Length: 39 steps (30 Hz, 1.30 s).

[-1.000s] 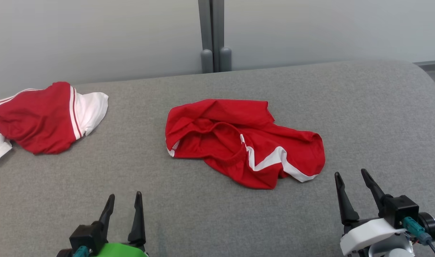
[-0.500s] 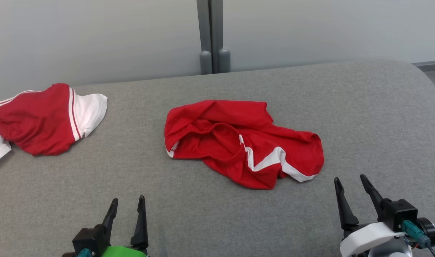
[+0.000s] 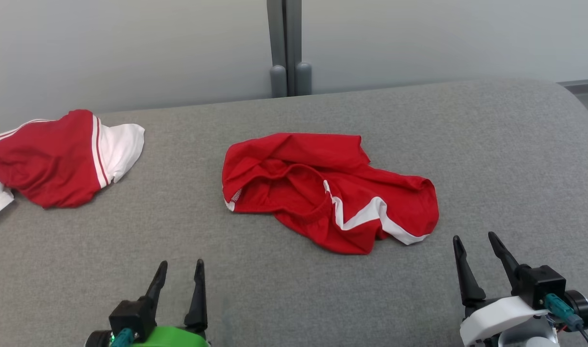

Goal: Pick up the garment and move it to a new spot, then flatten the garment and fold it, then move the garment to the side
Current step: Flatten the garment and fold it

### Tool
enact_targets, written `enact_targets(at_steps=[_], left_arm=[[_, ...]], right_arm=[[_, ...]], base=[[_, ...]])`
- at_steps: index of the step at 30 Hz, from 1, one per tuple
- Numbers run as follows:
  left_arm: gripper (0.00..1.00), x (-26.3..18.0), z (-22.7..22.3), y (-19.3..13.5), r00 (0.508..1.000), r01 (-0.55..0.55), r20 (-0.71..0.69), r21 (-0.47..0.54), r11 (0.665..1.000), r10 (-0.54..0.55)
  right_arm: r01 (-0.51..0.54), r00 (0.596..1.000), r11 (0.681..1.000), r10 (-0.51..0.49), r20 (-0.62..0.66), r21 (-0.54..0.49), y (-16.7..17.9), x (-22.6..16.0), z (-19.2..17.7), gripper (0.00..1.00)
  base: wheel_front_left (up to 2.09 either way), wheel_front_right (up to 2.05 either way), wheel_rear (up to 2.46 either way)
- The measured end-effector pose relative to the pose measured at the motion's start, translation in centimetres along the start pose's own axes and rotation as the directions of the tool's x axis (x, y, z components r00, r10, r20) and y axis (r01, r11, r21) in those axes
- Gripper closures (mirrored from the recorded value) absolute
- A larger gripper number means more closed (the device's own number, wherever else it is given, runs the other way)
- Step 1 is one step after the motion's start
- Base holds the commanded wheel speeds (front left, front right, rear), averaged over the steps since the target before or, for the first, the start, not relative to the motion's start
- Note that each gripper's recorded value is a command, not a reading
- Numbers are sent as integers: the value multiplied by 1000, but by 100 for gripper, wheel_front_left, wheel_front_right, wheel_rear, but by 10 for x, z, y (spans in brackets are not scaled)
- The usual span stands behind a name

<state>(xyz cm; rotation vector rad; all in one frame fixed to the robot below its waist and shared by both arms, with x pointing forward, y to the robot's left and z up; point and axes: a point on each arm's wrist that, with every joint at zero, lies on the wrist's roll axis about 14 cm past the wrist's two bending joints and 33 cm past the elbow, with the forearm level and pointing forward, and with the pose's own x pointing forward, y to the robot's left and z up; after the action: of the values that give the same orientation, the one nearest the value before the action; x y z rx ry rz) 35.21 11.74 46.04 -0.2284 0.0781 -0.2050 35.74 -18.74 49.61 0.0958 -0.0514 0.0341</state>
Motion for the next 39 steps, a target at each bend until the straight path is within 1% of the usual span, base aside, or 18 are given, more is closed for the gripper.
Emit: enact_targets(at_steps=[5,9,11,14,20,24,27,31,36,37,38,39], left_arm=[[0,19,1,-26,995,100,-9,31,994,-100],[0,44,0,-55,978,205,-50,65,977,-202],[0,58,0,-73,961,271,-89,96,958,-263],[0,76,-4,-95,931,347,-169,127,929,-325],[0,99,-14,-137,854,474,-301,112,874,-424],[0,104,-34,-156,788,532,-412,80,843,-458],[0,107,-52,-161,746,555,-483,70,829,-459],[0,116,-67,-164,724,555,-515,39,831,-459],[1,128,-79,-164,718,552,-529,36,833,-453],[5,129,-82,-165,715,554,-532,36,832,-453],[5,131,-83,-165,713,555,-533,32,832,-455],[71,131,-85,-166,710,556,-535,26,831,-458]], right_arm=[[-1,1000,1000,1,-8,0,0,2,-2,0],[1,1000,1000,-1,-8,-1,0,6,-3,0],[2,1000,1000,-2,-12,-2,-1,7,-4,0],[11,1000,1000,-11,-12,0,-4,9,-4,0],[45,999,999,-45,-11,7,-15,9,-3,0],[73,997,997,-73,-15,11,-24,8,-4,0],[94,995,995,-94,-24,13,-30,7,-6,0],[125,992,992,-124,-38,14,-40,5,-10,0],[161,985,987,-160,-58,10,-51,0,-15,0],[166,984,986,-165,-62,8,-52,-1,-16,0],[170,983,985,-170,-65,6,-53,-2,-17,0],[174,982,985,-174,-68,5,-55,-3,-18,0]], base=[[0,0,0],[0,0,0],[0,0,0],[0,0,0],[0,0,0],[0,0,0],[0,0,0],[0,0,0],[0,0,0],[0,0,0],[0,0,0],[0,0,0]])
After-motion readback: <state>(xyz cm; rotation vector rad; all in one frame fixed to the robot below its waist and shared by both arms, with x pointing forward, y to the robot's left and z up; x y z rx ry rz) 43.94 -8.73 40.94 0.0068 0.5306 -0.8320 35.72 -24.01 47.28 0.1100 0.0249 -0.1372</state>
